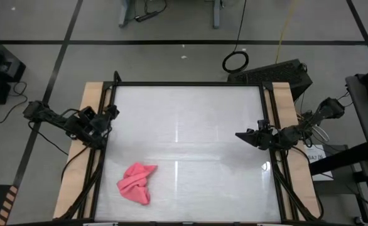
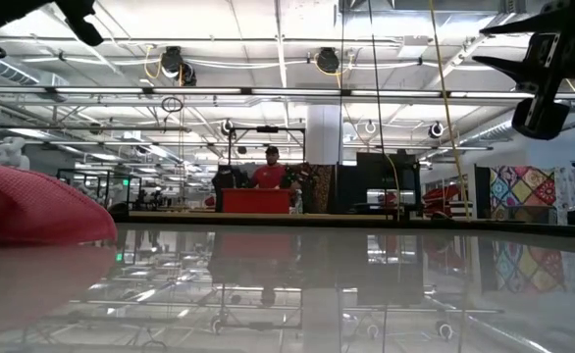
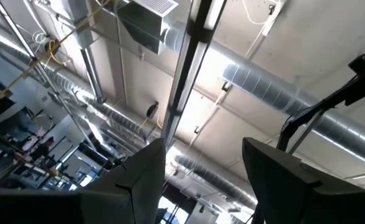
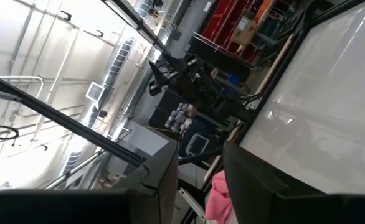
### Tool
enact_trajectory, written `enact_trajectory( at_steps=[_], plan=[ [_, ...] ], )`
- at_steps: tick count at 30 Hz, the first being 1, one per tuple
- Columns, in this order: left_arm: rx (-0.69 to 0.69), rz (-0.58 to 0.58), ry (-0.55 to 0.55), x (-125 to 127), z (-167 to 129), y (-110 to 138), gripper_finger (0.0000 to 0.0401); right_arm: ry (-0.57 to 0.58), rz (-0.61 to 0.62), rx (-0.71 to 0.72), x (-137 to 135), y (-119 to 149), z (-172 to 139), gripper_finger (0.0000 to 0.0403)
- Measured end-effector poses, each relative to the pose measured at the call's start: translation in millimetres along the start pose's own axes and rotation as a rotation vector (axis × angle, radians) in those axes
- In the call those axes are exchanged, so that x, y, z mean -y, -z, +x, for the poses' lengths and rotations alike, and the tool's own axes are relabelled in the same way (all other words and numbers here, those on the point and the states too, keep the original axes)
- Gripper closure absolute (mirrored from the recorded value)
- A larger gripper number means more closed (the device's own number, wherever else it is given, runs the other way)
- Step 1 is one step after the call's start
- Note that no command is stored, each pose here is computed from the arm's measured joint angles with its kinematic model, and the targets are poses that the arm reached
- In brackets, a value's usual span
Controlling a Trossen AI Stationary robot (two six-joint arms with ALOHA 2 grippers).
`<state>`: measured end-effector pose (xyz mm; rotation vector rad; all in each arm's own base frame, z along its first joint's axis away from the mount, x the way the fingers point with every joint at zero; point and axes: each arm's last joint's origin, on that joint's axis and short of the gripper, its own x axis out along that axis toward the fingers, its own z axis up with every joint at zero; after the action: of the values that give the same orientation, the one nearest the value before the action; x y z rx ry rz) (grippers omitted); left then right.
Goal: Roll towel
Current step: Roll the pink microfiber cloth
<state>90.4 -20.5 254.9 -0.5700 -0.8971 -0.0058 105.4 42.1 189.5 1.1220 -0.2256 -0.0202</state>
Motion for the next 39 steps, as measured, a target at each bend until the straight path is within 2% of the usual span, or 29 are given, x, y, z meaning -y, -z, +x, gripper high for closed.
enact_trajectory(
  at_steps=[16, 39],
  plan=[
    [-0.103, 0.052, -0.02, -2.5, -0.6, 10.7, 0.0182, 0.0, 0.001, -0.005, 0.2, 0.2, -0.1, 0.0284],
    [-0.379, 0.188, -0.076, -11.4, -7.6, 37.5, 0.0182, 0.009, -0.01, -0.011, 1.2, 0.9, -0.1, 0.0284]
  ],
)
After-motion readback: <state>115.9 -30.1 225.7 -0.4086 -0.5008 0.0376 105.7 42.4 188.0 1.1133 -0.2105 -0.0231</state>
